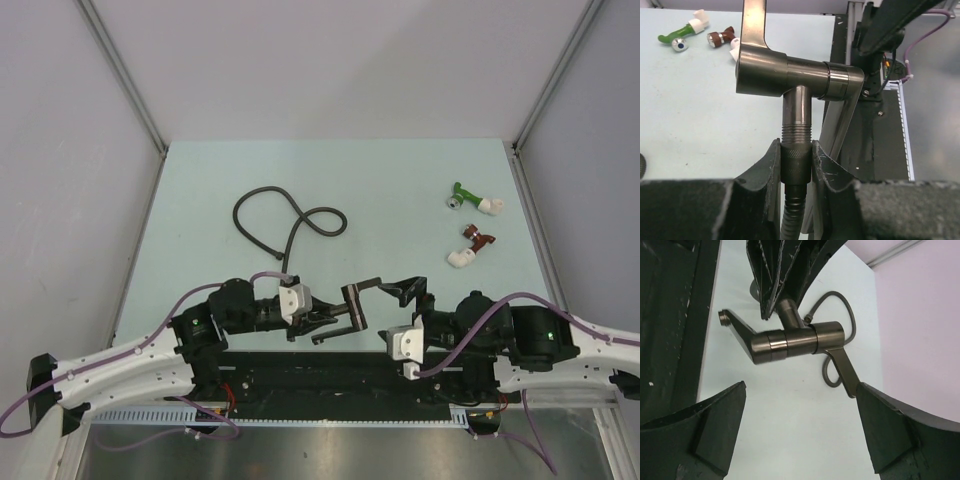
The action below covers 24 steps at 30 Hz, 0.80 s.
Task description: Install the water faucets
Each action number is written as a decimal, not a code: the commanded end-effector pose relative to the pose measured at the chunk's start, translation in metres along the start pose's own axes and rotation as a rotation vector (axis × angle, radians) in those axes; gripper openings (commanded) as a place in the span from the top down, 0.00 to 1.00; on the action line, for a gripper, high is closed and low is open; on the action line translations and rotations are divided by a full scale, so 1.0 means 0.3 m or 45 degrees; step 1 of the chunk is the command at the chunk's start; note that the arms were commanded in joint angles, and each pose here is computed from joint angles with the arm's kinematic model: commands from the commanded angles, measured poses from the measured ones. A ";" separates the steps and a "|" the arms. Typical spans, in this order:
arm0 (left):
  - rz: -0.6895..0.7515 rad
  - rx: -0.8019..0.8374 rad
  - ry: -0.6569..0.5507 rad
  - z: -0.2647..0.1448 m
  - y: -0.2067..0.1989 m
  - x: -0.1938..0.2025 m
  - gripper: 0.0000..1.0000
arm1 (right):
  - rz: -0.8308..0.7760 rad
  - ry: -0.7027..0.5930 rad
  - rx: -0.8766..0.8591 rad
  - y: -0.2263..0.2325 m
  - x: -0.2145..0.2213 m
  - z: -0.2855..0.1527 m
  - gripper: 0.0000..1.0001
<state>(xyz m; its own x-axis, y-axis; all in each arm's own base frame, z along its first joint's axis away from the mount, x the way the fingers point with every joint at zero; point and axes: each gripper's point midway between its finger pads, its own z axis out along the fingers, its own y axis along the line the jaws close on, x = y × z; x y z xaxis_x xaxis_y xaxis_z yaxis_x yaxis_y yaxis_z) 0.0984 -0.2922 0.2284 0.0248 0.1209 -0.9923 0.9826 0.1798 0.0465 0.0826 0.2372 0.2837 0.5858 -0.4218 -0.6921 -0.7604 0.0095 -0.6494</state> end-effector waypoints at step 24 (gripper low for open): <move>0.180 0.368 -0.132 0.003 -0.128 -0.167 1.00 | -0.478 -0.092 -0.199 0.069 -0.128 0.108 0.07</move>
<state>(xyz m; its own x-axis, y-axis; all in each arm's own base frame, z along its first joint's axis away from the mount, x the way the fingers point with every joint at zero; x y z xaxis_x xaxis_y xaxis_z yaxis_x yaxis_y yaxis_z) 0.0619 -0.2994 0.2193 0.0137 0.1794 -0.9837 0.9979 -0.0644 0.0022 0.0642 0.2706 0.2628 0.8323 -0.3797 -0.4038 -0.5239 -0.3008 -0.7969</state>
